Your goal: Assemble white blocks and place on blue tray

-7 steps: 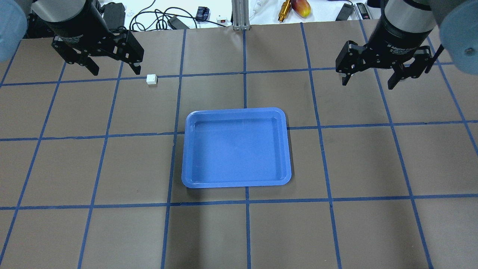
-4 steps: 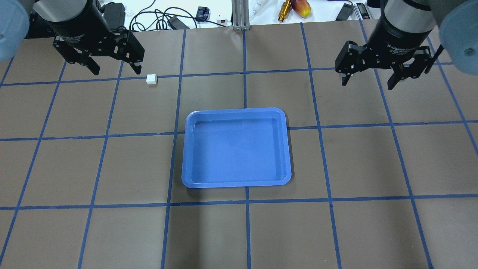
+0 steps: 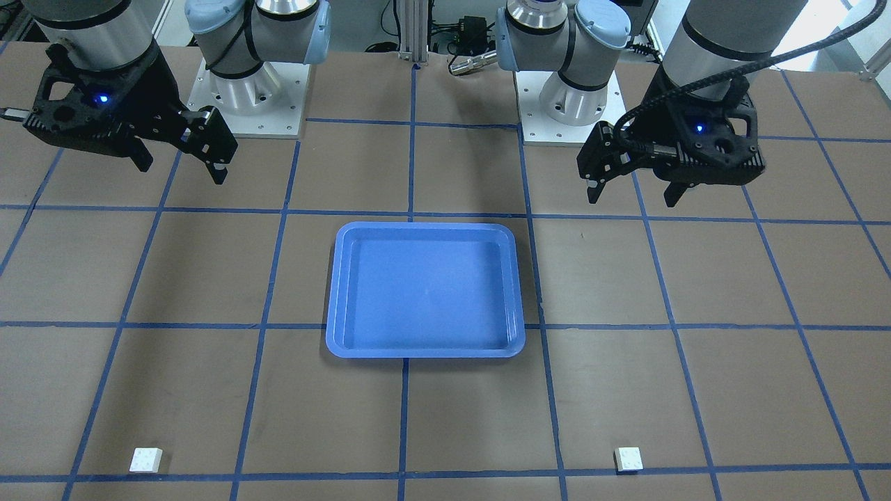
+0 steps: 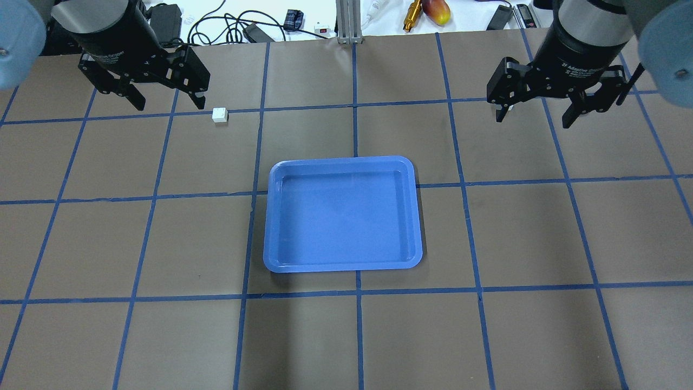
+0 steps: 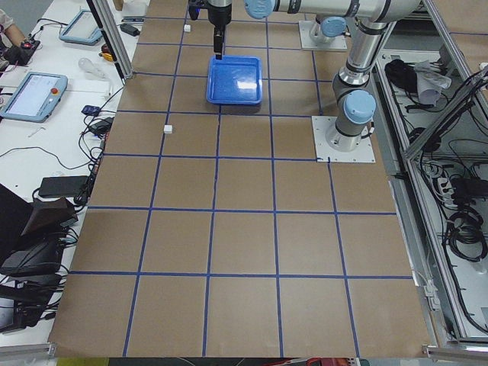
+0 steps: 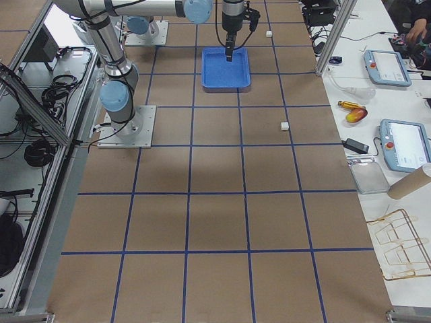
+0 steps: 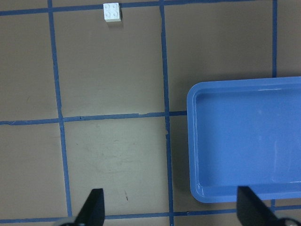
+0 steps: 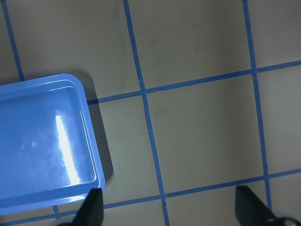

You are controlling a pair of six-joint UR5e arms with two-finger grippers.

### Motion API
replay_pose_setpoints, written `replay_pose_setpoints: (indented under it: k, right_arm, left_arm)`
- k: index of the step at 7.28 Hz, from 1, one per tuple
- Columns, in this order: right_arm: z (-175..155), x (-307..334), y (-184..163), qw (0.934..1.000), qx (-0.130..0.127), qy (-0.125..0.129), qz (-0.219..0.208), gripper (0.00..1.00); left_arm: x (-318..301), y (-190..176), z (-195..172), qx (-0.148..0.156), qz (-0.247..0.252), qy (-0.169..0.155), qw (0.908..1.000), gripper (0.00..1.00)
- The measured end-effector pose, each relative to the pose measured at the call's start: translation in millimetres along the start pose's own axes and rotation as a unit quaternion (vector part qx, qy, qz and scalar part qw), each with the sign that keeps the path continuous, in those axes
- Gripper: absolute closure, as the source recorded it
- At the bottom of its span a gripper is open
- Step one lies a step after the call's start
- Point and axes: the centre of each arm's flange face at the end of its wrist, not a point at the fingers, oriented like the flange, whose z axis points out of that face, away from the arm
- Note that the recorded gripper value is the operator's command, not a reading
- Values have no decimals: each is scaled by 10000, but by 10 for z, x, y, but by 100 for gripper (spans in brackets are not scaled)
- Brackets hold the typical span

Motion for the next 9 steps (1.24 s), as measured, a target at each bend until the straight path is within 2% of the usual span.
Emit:
replay_pose_setpoints:
  k: [1,5,7,9]
  right_arm:
    - [18,-1,5,10000,-41,7,2,0]
    - [3,162,-121,9995,102,-35,-290,0]
    - [29,429,-279,9980,152,-61,-610,0]
    - [164,780,-517,9976,142,-165,-655,0]
  left_arm:
    - [-34,-37,33,-37,-25,-19,10000,0]
    - [-85,-244,162,-174,-72,30,9998,0]
    - [-65,-218,139,-162,-54,29,9999,0]
    - [-57,-226,163,-181,-47,38,9998,0]
